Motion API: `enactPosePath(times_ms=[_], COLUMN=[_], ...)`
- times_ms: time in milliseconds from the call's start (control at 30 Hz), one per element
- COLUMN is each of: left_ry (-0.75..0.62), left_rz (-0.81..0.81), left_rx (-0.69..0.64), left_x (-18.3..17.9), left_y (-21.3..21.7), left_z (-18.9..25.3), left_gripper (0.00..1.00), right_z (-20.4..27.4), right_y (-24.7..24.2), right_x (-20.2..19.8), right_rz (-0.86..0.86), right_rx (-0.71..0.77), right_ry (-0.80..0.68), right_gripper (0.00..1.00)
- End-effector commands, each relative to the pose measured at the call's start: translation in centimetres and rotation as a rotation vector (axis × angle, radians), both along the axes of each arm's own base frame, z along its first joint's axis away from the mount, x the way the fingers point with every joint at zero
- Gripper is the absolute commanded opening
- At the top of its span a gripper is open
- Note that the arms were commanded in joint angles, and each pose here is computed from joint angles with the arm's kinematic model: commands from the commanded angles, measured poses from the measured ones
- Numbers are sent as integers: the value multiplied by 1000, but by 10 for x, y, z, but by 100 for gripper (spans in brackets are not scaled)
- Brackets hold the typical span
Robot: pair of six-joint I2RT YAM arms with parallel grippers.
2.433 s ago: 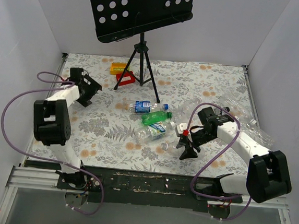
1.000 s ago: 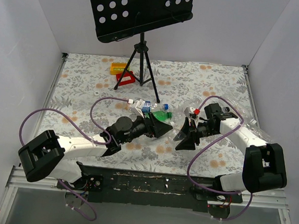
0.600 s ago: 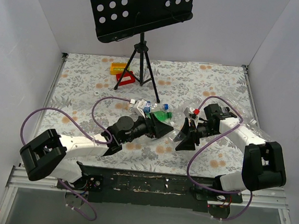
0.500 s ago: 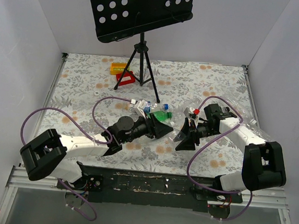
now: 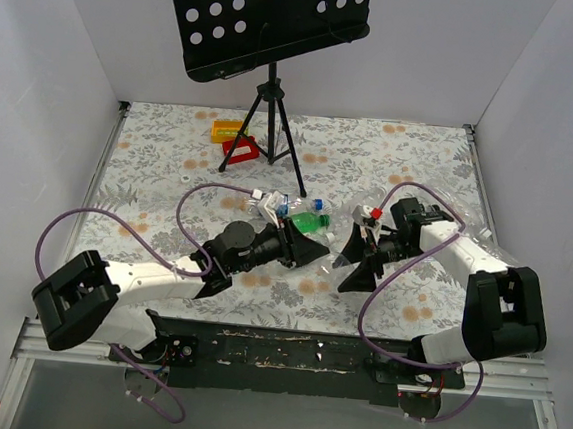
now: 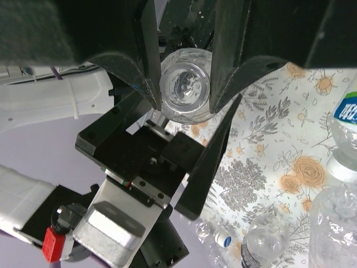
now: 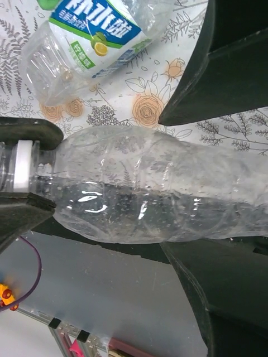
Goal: Unscrew the bottle caps
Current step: Place the plastic bottle at the center of the board.
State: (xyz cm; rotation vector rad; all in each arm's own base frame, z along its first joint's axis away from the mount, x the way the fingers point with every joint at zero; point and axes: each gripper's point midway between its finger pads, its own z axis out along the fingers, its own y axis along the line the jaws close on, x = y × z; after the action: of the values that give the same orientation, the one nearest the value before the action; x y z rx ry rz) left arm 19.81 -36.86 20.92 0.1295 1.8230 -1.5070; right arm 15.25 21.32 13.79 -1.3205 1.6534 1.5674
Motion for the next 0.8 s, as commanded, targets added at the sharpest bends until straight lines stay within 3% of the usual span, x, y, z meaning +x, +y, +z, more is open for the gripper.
enactPosePath(times_ms=[0, 267, 467, 633, 767], left_ry=[-21, -8, -41, -128, -139], left_rz=[24, 164, 358, 572, 720], left_rx=[11, 123, 364, 555, 695], left_x=[1, 13, 30, 60, 95], left_y=[22, 101, 162, 211, 244], left_z=[26, 56, 73, 104, 102], left_gripper=[0, 0, 0, 0, 0], right_z=[20, 31, 35, 36, 35], right_y=[-1, -9, -15, -16, -17], right_x=[5, 8, 14, 14, 15], right_rz=[9, -16, -52, -56, -59], right_rx=[45, 73, 76, 79, 77], right_ry=[-62, -142, -172, -181, -180], right_gripper=[87, 90, 91, 91, 92])
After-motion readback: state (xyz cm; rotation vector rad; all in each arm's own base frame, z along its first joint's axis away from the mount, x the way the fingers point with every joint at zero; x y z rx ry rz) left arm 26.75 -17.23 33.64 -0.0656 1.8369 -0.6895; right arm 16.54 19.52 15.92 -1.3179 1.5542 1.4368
